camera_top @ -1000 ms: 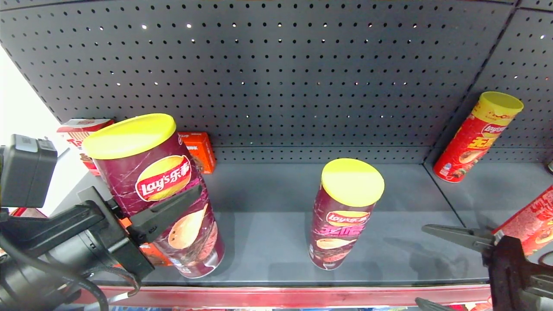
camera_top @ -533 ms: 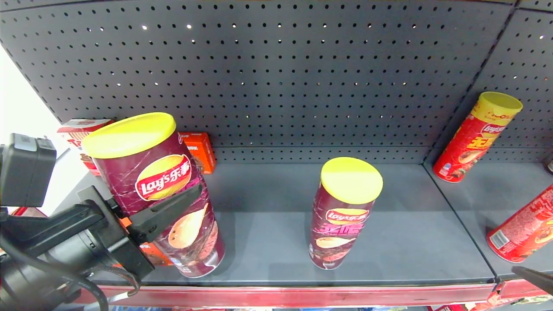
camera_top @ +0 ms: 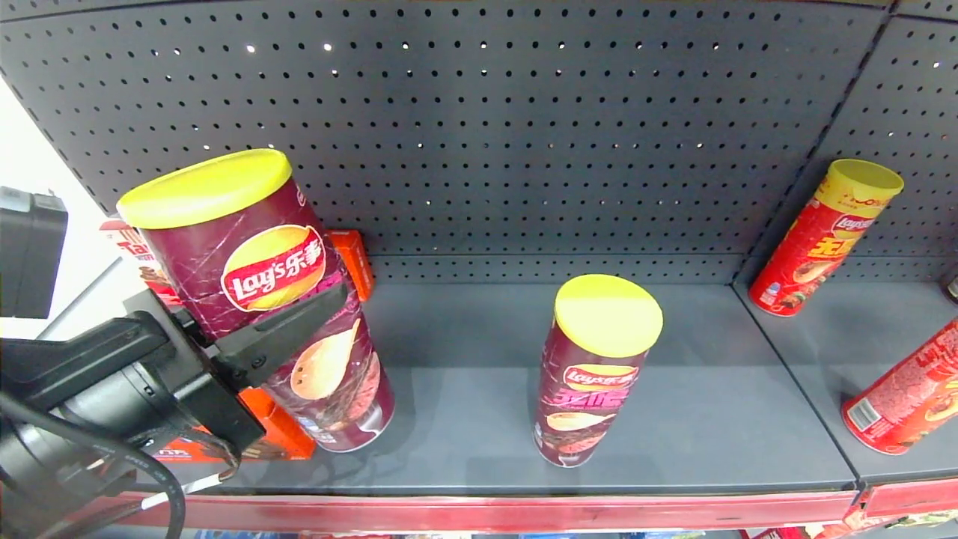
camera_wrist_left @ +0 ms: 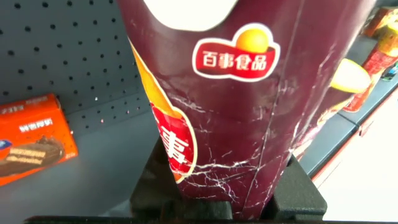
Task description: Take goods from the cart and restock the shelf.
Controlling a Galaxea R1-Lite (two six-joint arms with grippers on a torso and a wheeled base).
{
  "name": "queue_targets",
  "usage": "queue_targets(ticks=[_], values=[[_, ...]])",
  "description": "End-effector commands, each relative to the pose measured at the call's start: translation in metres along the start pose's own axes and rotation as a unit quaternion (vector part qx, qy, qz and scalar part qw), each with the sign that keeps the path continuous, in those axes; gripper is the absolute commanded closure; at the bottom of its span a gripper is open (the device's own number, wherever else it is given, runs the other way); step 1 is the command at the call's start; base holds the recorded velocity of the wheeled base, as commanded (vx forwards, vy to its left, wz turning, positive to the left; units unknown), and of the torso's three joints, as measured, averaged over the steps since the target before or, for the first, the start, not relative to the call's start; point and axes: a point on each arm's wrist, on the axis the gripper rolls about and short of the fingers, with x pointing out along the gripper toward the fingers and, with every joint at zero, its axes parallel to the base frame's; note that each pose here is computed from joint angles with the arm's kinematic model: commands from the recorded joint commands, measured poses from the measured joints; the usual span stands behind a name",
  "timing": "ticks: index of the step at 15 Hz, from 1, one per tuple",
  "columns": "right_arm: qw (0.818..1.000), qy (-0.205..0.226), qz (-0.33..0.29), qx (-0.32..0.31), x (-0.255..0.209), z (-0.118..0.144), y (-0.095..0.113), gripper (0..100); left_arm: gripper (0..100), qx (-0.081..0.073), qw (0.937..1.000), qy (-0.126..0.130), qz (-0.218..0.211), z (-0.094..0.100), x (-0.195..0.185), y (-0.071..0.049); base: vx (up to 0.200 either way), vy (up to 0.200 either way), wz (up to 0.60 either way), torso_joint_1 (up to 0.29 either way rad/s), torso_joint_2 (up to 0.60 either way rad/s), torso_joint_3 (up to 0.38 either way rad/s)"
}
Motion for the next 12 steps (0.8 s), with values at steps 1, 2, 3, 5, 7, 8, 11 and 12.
queue_targets(ticks=[1, 2, 3, 5, 7, 8, 11, 12], values=[[0.996, -0.037, -0.078, 0.03, -0.0087, -0.0019, 0.0014, 0, 100, 0.0, 1.0, -0.001, -0.002, 0.0006, 0.0023, -0.0006, 0.0, 0.0, 0.0, 0.0, 0.0, 0.0], [0.995, -0.036, -0.092, 0.032, -0.0088, -0.0018, 0.0017, 0, 100, 0.0, 1.0, 0.002, -0.003, -0.0007, 0.0023, -0.0008, 0.0, 0.0, 0.0, 0.0, 0.0, 0.0], [0.992, -0.034, -0.119, 0.033, -0.009, -0.0021, 0.001, 0, 100, 0.0, 1.0, 0.002, -0.003, -0.0003, 0.0025, -0.0008, 0.0, 0.0, 0.0, 0.0, 0.0, 0.0], [0.988, -0.033, -0.144, 0.034, -0.0094, -0.0019, 0.0004, 0, 100, 0.001, 1.0, 0.001, -0.003, -0.0001, 0.003, -0.0008, 0.0, 0.0, 0.0, 0.0, 0.0, 0.0], [0.973, -0.01, -0.229, 0.043, -0.0071, -0.0007, 0.0022, 0, 100, 0.001, 1.0, 0.002, -0.003, -0.0012, 0.002, -0.0008, 0.0, 0.0, 0.0, 0.0, 0.0, 0.0], [0.965, -0.008, -0.257, 0.048, -0.0065, -0.0006, 0.0035, 0, 100, 0.001, 1.0, 0.002, -0.003, -0.0011, 0.0016, -0.0009, 0.0, 0.0, 0.0, 0.0, 0.0, 0.0], [0.981, -0.043, -0.187, 0.04, -0.009, -0.002, 0.0075, 0, 100, 0.001, 1.0, 0.002, -0.005, -0.0012, 0.0012, -0.0015, 0.0, 0.0, 0.0, 0.0, 0.0, 0.0], [0.985, -0.057, -0.159, 0.022, -0.0072, -0.002, 0.0083, 0, 100, 0.001, 1.0, 0.003, -0.005, -0.0015, 0.0012, -0.0015, 0.0, 0.0, 0.0, 0.0, 0.0, 0.0]])
